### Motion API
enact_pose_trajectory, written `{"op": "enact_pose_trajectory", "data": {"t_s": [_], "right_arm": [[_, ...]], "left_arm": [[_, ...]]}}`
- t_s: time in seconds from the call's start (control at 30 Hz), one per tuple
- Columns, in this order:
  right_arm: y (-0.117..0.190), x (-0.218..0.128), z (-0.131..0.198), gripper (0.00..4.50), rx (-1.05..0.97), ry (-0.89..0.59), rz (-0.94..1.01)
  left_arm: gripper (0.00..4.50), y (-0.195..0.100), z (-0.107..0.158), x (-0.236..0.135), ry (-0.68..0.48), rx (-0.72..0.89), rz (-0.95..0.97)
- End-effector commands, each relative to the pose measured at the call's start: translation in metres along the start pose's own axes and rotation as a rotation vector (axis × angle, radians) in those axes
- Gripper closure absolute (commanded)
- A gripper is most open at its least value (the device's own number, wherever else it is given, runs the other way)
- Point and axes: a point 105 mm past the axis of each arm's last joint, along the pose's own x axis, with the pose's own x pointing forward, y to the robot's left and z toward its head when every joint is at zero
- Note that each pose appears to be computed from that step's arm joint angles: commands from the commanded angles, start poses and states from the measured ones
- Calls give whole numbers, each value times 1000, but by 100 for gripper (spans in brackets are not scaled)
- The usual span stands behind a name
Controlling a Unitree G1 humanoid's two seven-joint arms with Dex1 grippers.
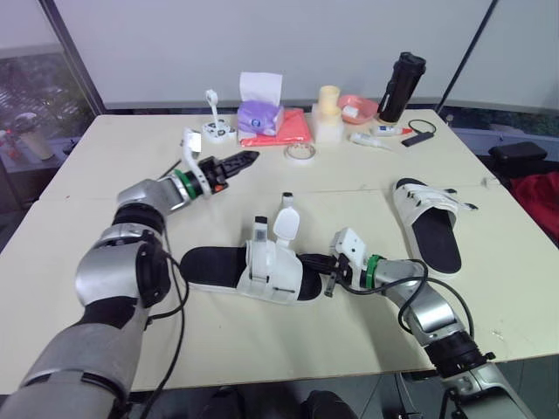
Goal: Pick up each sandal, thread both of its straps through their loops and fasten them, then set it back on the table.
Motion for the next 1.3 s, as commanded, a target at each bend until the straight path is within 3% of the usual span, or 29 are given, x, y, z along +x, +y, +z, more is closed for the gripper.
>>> {"op": "enact_pose_trajectory", "data": {"t_s": [0.03,0.23,0.5,0.73,0.93,1.07,1.27,1.3], "right_arm": [[19,-1,-57,450,125,198,18],[21,-1,-58,450,132,194,10],[23,0,-58,450,140,189,3],[24,1,-59,450,145,186,0],[24,2,-57,450,147,184,-1],[25,1,-57,450,148,182,-6],[26,0,-58,450,152,183,-12],[26,0,-58,450,153,183,-13]], "left_arm": [[7,-8,-11,17,53,-58,17],[7,-8,-52,23,233,-159,39],[7,-14,-70,21,341,-206,15],[7,-20,-83,32,355,-233,-15],[7,-15,-86,50,236,-190,10],[139,-13,-78,55,150,-155,14],[447,-24,-72,55,151,-162,-70],[447,-26,-71,55,151,-154,-85]]}}
